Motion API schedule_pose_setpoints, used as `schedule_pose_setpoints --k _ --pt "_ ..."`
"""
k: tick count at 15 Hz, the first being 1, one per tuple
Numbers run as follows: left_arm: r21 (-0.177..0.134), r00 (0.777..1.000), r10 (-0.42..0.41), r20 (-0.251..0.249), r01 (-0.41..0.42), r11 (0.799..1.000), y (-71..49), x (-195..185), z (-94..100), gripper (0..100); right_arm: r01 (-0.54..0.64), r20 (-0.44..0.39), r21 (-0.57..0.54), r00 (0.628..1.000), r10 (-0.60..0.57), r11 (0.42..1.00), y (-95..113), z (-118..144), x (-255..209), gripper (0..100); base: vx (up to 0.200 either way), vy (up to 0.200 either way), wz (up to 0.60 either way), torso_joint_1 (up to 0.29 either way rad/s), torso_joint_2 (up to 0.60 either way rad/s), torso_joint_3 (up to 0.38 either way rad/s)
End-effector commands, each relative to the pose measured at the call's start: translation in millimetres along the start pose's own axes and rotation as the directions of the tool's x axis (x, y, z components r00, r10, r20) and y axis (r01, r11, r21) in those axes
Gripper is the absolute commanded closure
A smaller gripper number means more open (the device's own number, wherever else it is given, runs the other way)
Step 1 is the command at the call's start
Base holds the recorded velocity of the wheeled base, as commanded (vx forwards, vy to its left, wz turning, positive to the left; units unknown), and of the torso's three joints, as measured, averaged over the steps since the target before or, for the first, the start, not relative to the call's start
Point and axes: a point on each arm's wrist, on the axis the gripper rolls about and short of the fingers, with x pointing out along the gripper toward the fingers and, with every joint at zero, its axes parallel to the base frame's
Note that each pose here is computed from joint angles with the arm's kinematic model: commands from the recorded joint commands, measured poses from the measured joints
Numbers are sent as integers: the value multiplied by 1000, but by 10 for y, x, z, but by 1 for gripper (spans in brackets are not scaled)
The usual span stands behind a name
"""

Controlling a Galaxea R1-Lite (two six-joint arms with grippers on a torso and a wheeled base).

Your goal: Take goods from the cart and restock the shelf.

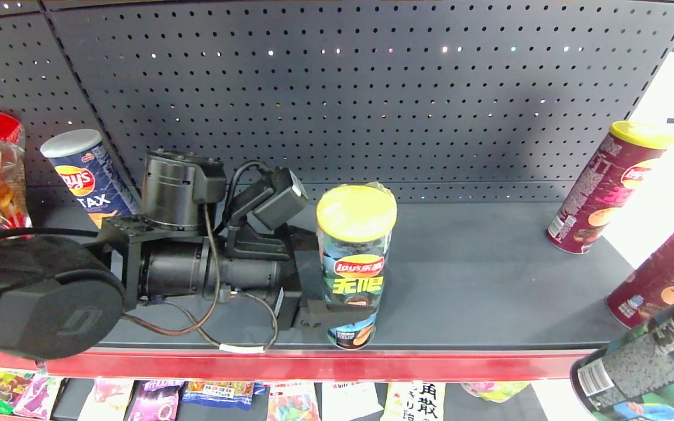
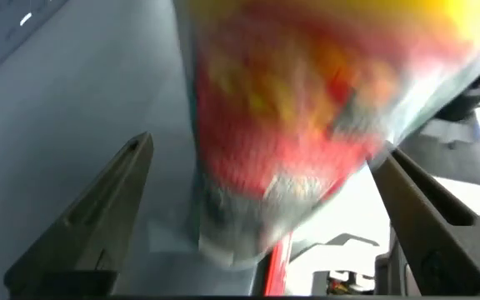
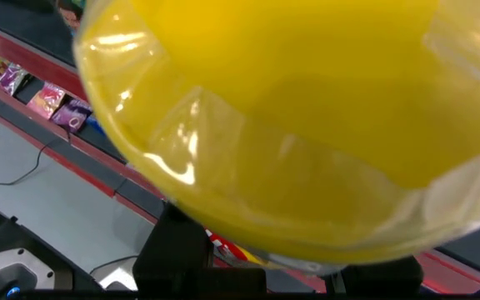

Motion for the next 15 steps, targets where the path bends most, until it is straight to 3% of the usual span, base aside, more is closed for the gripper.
schedule_pose_setpoints --k 1,2,5,9,11,14,15 --pt "-3 999 53 -2 -53 999 -131 -191 -14 0 -53 -24 -17 998 53 998 -85 317 301 100 0 0 0 0 0 0" --pt "-19 997 77 -3 -77 997 -174 -300 -45 0 -84 -19 -27 996 84 996 -99 406 464 100 0 0 0 0 0 0" --pt "-27 991 136 6 -136 990 -265 -557 -88 0 -118 36 -54 992 120 992 -142 595 1013 100 0 0 0 0 0 0" --pt "-46 944 326 -42 -328 943 -474 -920 -283 0 -190 18 -64 981 192 980 -94 843 1582 100 0 0 0 0 0 0" --pt "-73 935 351 -46 -353 933 -556 -990 -329 0 -211 8 -66 977 212 975 -65 930 1881 100 0 0 0 0 0 0" --pt "-105 898 439 -36 -440 892 -657 -1185 -387 0 -264 0 -80 964 264 961 77 1033 2258 100 0 0 0 0 0 0" --pt "-107 893 449 -33 -450 887 -706 -1237 -422 0 -261 -5 -81 965 261 962 111 1049 2361 100 0 0 0 0 0 0"
